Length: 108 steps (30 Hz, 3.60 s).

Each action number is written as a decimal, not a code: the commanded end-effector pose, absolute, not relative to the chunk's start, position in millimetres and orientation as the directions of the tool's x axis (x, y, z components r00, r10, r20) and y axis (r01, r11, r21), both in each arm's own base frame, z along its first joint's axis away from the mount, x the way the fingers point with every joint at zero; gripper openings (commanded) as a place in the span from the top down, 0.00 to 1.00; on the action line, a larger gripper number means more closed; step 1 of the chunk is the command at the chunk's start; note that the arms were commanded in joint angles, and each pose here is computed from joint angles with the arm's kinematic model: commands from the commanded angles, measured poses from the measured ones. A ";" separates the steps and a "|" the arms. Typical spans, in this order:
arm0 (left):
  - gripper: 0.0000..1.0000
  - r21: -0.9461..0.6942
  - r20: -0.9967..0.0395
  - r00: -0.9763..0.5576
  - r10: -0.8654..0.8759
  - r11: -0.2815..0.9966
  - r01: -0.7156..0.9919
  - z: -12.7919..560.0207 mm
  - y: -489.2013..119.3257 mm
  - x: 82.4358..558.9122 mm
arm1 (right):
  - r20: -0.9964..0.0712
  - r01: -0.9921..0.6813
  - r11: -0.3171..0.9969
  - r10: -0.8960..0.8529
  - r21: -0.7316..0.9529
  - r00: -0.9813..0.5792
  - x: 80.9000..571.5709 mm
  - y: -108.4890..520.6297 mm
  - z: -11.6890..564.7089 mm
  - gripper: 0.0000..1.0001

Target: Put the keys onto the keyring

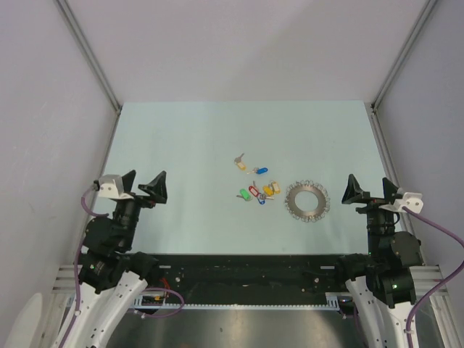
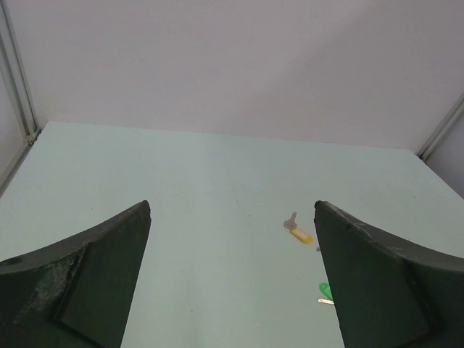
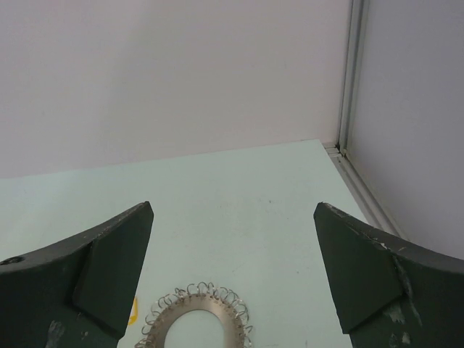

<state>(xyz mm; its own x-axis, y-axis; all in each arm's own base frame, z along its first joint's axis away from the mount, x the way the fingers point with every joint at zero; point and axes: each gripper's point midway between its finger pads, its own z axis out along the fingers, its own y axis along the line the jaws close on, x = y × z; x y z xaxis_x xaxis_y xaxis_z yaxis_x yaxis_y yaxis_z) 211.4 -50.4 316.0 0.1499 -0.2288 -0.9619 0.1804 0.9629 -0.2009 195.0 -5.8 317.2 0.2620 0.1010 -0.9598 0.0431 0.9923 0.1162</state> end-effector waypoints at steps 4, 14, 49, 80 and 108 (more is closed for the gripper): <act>0.00 -0.287 -0.948 0.101 -0.303 0.947 0.144 315.5 -49.2 215.8 | -0.949 0.001 0.992 0.120 0.126 0.291 188.2 0.0 330.1 0.00; 0.00 -0.245 -0.969 -0.044 -0.241 0.956 0.163 282.0 -61.7 219.2 | -0.962 -0.066 0.990 0.136 0.124 0.238 199.5 15.2 328.3 0.00; 0.00 -0.202 -0.974 -0.152 -0.171 0.952 0.228 262.4 -77.6 220.9 | -0.534 0.041 0.992 0.097 0.116 -0.840 256.3 124.2 101.8 0.27; 0.00 -0.197 -0.973 -0.170 -0.157 0.948 0.250 258.1 -82.9 222.8 | -0.525 0.159 0.984 0.175 0.075 -0.833 247.9 126.5 54.3 0.98; 0.00 -0.193 -0.977 -0.126 -0.174 0.968 0.161 263.3 -63.2 223.2 | -0.956 -0.676 0.734 -0.153 0.058 -0.248 281.5 370.3 270.4 1.00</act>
